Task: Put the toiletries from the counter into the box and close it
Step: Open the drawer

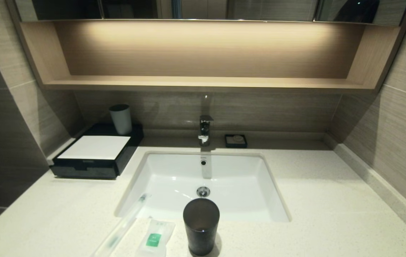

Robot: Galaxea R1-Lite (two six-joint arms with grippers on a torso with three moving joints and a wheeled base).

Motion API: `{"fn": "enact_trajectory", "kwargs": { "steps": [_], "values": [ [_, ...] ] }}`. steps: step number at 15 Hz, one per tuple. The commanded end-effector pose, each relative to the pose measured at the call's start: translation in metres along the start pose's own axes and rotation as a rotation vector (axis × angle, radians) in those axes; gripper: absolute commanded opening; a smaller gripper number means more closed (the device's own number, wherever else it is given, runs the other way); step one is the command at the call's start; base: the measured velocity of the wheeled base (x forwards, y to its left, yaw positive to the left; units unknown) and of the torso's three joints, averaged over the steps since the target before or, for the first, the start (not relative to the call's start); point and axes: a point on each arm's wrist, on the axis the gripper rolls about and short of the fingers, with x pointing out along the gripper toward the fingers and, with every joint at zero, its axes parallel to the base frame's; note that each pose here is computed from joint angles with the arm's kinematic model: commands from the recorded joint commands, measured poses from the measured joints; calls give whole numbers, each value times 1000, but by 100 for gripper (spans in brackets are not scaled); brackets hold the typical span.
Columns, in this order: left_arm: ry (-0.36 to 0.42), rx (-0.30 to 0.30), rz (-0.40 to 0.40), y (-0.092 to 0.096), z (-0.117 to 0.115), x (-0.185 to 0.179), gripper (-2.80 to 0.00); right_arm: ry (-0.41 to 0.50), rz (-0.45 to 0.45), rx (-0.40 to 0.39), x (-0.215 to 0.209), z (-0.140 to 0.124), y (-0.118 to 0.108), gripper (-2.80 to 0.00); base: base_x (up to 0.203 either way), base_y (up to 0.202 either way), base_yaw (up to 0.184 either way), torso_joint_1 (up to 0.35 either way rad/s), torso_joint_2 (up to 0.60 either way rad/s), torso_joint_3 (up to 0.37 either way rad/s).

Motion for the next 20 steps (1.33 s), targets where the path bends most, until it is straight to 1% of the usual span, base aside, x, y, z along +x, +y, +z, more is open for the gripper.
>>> {"fn": "enact_trajectory", "kwargs": {
  "steps": [1, 20],
  "values": [
    [14, -1, 0, 0, -4, 1, -280, 0, 0, 0, 0, 0, 0, -280, 0, 0, 0, 0, 0, 0],
    [20, -1, 3, 0, -3, 0, -280, 1, 0, 0, 0, 0, 0, -280, 0, 0, 0, 0, 0, 0]
  ]
}}
